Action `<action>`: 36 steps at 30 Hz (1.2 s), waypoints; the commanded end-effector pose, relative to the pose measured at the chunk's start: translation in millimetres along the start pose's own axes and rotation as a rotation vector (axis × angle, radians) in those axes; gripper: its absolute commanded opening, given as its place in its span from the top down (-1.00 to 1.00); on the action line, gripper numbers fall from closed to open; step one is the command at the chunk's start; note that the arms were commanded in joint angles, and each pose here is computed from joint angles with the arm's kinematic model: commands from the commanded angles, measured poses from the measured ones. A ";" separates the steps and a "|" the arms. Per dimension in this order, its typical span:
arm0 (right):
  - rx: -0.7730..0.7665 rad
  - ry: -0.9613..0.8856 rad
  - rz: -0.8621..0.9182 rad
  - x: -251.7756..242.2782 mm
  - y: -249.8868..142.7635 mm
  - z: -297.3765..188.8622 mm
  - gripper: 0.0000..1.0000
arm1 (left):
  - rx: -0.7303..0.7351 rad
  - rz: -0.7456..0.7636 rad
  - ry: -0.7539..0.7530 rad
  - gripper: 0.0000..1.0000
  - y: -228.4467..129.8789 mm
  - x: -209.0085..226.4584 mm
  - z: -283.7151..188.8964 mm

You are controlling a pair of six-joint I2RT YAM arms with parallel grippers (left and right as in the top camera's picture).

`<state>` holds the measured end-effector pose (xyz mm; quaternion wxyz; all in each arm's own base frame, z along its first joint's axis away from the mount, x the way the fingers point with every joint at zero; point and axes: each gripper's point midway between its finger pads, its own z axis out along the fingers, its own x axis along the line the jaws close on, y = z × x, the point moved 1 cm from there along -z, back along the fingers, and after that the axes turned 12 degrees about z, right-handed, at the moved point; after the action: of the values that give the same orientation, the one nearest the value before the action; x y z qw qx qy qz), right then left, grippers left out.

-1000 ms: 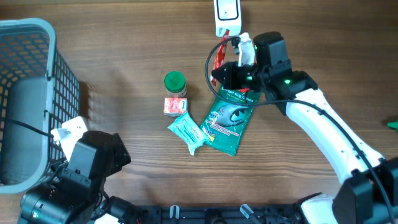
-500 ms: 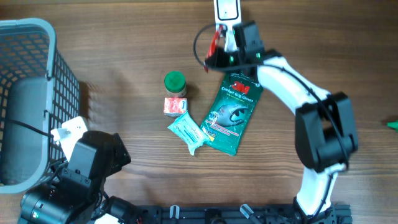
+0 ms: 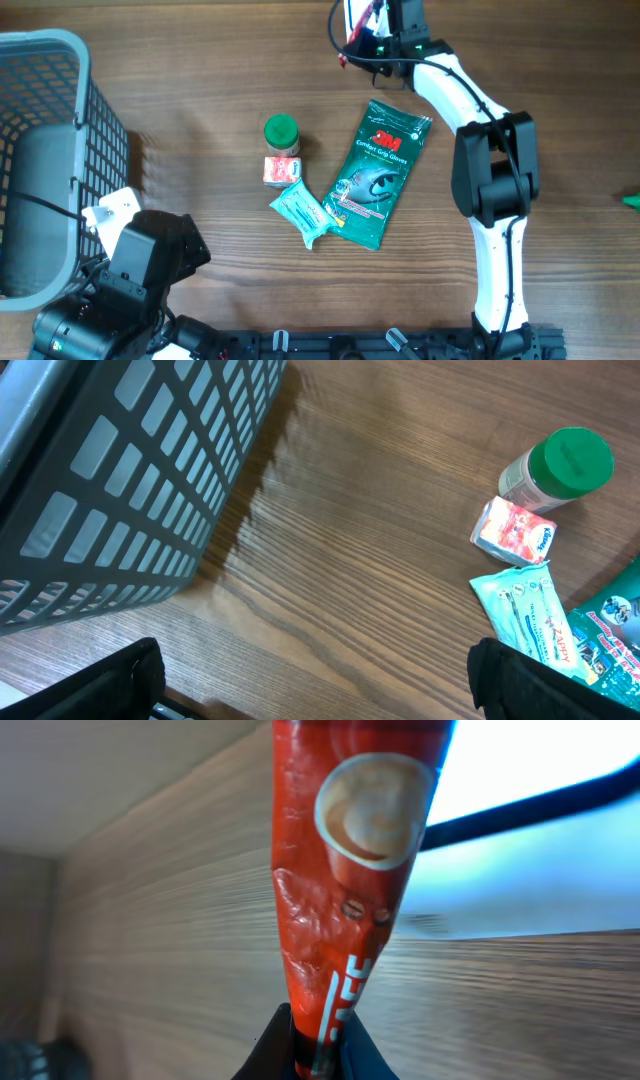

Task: Scan the item barcode
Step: 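Lift the Nescafe stick and hold it under the white scanner, then carry the Nescafe stick to the right edge and drop it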

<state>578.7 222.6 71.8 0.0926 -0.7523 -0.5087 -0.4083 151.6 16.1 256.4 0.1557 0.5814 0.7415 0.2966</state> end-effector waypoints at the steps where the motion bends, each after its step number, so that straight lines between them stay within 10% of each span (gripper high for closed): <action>1: -0.040 -0.002 0.000 8.6 11.7 -2.3 0.91 | -0.003 -0.020 0.004 -1.00 -0.1 1.7 -0.3; 11: -0.116 -0.219 0.101 -25.5 71.0 -134.3 0.91 | -0.003 -0.020 0.004 -1.00 -0.1 1.7 -0.3; 20: -0.326 -0.660 0.458 -211.1 122.7 -287.4 0.91 | -0.003 -0.021 0.004 -1.00 -0.1 1.6 -0.3; 36: -0.518 -1.096 1.033 -396.7 40.5 -379.4 0.78 | -0.003 -0.020 0.004 -1.00 -0.2 1.7 -0.2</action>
<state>383.3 -267.5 60.8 -0.1358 -0.9894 -0.0326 -0.0404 151.6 16.0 256.4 0.1559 0.5815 0.7414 0.2965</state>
